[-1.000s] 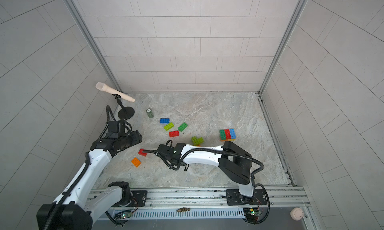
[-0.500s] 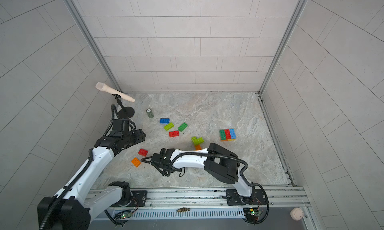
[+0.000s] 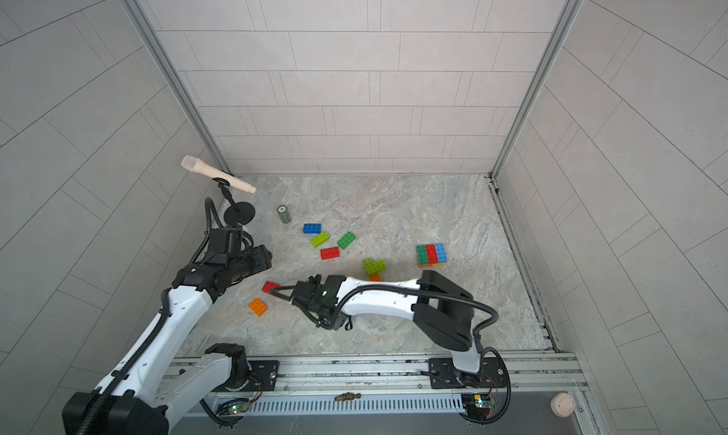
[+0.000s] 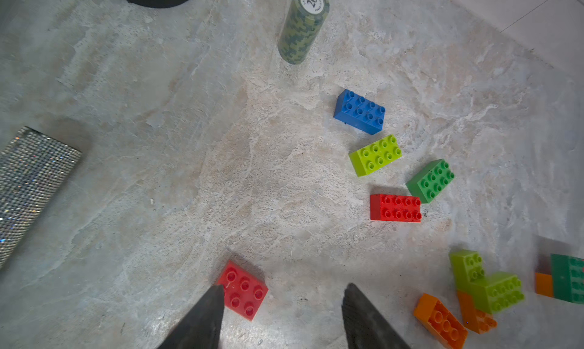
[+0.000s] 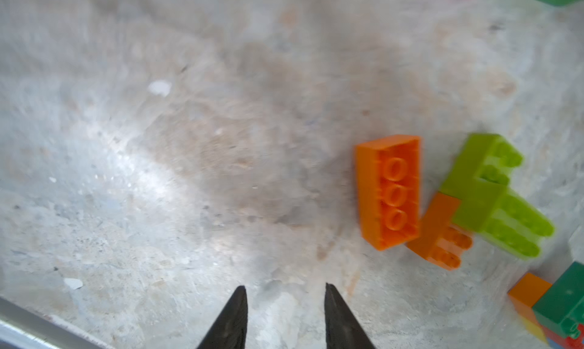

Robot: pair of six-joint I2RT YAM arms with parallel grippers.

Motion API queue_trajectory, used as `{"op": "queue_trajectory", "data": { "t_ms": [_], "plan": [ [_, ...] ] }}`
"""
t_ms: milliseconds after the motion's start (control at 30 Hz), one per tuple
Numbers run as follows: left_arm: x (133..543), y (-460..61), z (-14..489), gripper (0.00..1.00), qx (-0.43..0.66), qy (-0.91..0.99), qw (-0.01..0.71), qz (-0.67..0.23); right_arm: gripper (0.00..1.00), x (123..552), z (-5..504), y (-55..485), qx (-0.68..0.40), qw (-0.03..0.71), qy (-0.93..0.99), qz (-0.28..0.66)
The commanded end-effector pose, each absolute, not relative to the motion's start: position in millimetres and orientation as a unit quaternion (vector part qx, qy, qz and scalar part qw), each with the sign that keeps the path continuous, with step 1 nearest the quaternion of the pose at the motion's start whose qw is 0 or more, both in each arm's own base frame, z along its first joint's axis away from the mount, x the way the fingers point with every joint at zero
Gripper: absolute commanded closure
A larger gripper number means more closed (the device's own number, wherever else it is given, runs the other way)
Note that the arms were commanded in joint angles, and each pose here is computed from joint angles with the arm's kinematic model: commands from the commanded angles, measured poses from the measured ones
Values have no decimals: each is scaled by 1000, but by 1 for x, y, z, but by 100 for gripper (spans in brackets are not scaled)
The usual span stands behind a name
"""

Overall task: Assemble a rectangle with lego
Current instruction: Pick up the lego brick from the center of the board.

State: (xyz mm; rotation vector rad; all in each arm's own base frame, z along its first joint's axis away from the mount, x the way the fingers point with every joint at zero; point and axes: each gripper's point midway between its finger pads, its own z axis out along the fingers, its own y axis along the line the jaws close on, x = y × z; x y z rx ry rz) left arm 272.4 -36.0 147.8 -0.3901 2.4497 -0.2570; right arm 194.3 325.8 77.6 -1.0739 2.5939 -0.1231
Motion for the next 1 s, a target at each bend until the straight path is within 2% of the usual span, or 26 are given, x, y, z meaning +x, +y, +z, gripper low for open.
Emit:
{"op": "queue_trajectory", "data": {
  "t_ms": [0, 233, 533, 700, 967],
  "plan": [
    [257, -67, 138, 34, -78, 947, 303, -76, 57, 213, 108, 303, -290, 183, 939, 28],
    [228, -177, 91, 25, 103, 958, 251, -90, 57, 255, 128, 218, -97, 214, 966, 103],
    [236, -261, 67, 12, 236, 942, 219, -96, 57, 268, 121, 163, -4, 220, 969, 117],
    [240, -289, 55, 10, 277, 935, 204, -92, 58, 272, 115, 151, 30, 222, 965, 136],
    [249, -293, 26, 12, 298, 939, 166, -44, 59, 274, 114, 149, 29, 223, 965, 137]
  ]
}}
